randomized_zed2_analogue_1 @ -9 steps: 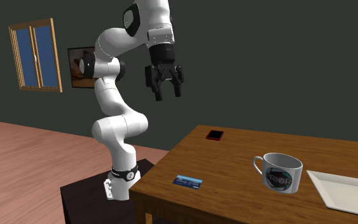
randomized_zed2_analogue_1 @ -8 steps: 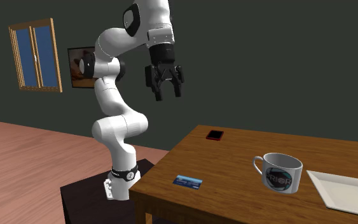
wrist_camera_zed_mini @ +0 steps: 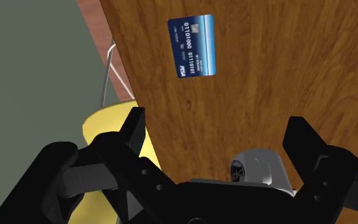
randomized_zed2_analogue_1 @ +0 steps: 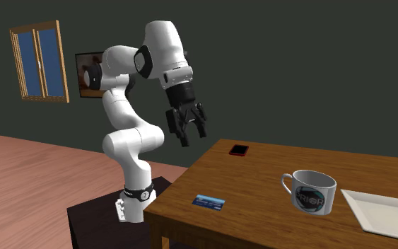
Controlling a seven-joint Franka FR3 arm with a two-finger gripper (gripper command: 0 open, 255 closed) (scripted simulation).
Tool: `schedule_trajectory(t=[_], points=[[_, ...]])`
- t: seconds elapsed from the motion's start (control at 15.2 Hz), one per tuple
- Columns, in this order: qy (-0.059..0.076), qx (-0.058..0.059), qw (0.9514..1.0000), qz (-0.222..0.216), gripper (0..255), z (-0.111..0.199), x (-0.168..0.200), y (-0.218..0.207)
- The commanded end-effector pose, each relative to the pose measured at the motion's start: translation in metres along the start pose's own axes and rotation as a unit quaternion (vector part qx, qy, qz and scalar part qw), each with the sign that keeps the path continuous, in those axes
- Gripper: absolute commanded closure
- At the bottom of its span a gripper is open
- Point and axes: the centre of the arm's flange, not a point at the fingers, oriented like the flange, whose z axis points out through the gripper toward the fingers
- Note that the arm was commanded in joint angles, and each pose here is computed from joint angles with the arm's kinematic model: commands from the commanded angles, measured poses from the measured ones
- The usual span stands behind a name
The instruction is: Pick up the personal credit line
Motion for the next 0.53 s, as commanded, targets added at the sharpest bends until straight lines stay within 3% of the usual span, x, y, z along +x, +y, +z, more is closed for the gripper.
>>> schedule_trajectory(t=[0.0,0.46], points=[[0.026,0.003,0.9995,-0.017,0,0.025,-0.003,0.001],[0.104,0.017,0.9916,-0.075,0,0.118,-0.005,0.015]])
